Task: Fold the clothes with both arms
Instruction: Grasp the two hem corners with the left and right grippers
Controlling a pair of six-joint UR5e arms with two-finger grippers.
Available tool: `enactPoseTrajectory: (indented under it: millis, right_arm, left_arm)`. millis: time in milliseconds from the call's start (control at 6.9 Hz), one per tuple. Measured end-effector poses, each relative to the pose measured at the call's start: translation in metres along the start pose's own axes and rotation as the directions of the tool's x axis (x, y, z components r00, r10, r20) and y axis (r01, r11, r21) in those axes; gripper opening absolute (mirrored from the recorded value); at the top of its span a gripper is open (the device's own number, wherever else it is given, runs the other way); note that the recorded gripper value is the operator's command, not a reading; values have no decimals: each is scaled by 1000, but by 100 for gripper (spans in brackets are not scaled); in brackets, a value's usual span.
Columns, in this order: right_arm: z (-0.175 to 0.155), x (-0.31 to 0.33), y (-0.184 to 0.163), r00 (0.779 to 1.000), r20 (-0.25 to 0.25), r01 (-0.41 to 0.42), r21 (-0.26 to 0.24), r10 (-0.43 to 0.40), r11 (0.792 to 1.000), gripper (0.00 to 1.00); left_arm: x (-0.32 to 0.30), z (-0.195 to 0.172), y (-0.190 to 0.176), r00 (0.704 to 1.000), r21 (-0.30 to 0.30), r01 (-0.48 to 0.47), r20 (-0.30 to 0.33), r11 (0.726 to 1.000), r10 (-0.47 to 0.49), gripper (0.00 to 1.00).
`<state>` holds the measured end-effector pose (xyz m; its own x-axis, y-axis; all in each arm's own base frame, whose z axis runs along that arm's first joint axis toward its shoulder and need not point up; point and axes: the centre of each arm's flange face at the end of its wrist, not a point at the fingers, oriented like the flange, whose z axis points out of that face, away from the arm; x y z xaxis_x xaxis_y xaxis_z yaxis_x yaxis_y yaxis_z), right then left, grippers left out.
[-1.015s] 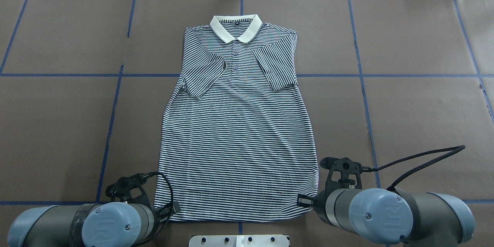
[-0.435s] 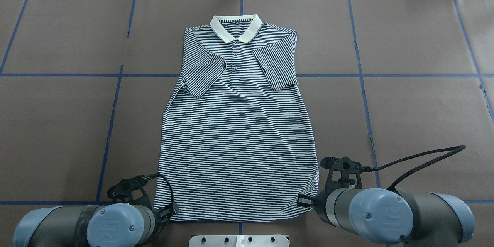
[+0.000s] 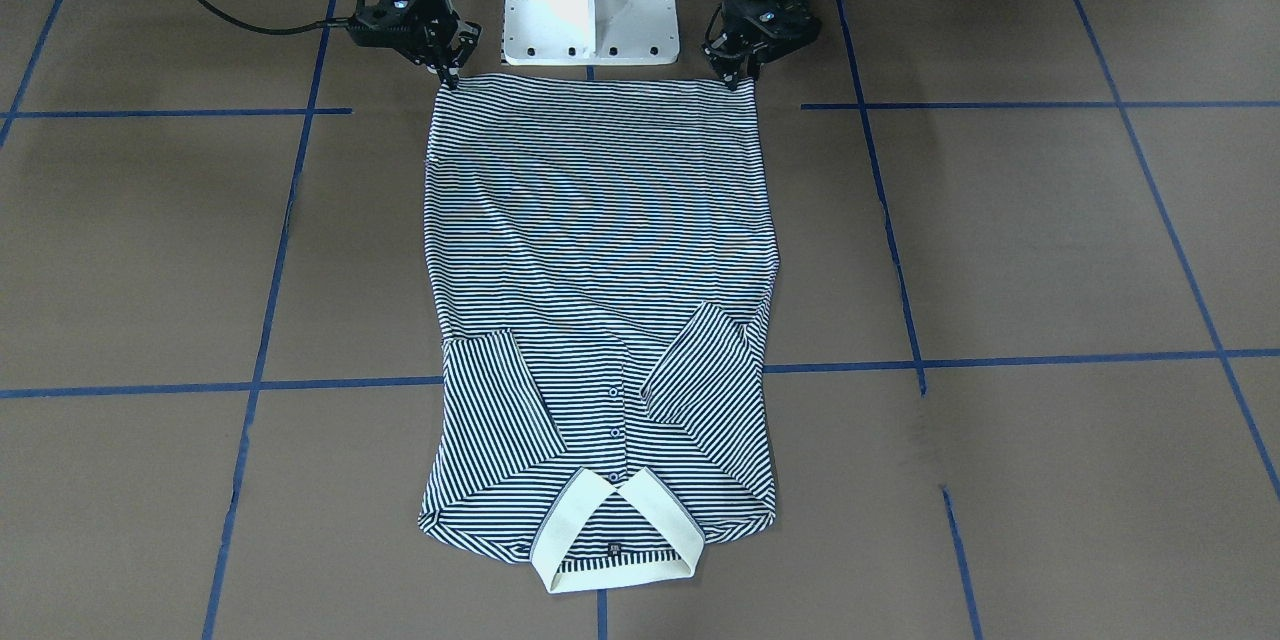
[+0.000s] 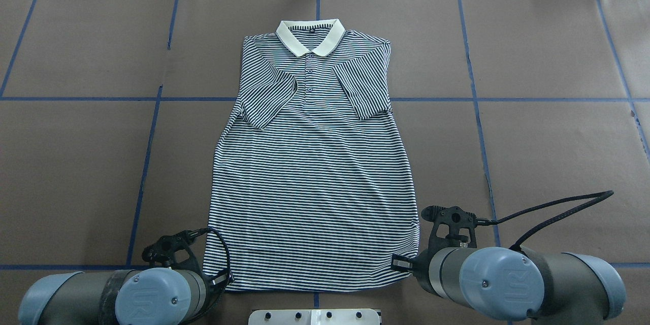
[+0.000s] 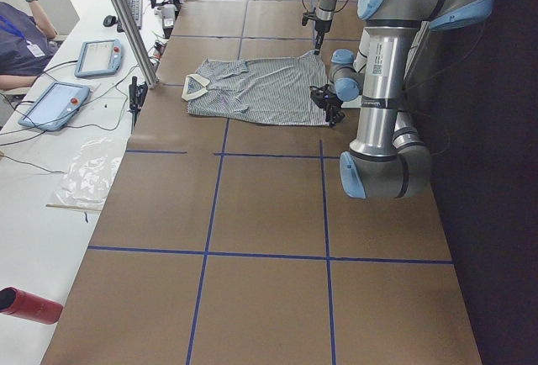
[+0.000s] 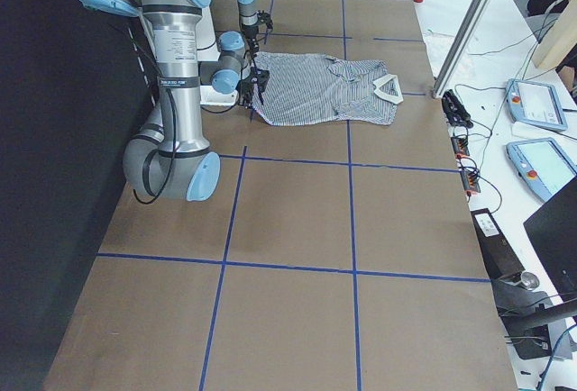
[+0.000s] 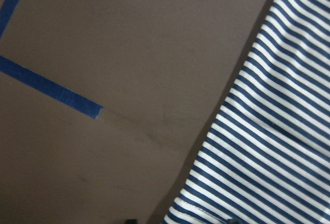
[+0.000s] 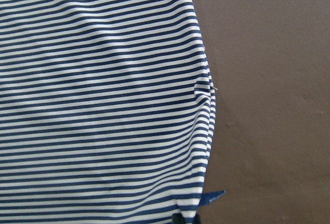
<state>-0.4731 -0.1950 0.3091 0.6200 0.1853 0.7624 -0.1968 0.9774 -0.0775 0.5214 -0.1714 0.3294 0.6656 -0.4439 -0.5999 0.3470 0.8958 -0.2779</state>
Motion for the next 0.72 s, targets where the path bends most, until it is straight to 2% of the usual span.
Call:
enactPoseTrajectory:
  millis: [435,725]
  right_arm:
    - [0,1,0,1000,-2,0,-1,0,1000,0]
    - [-6,1,0,1000,7,2,-14,-2,1000,0]
  left_arm:
    - [2,-6,1,1000,-6,2,-13,1000,-2,0]
    - [6,-37,2,998,-33,2,-67,999,-4,0]
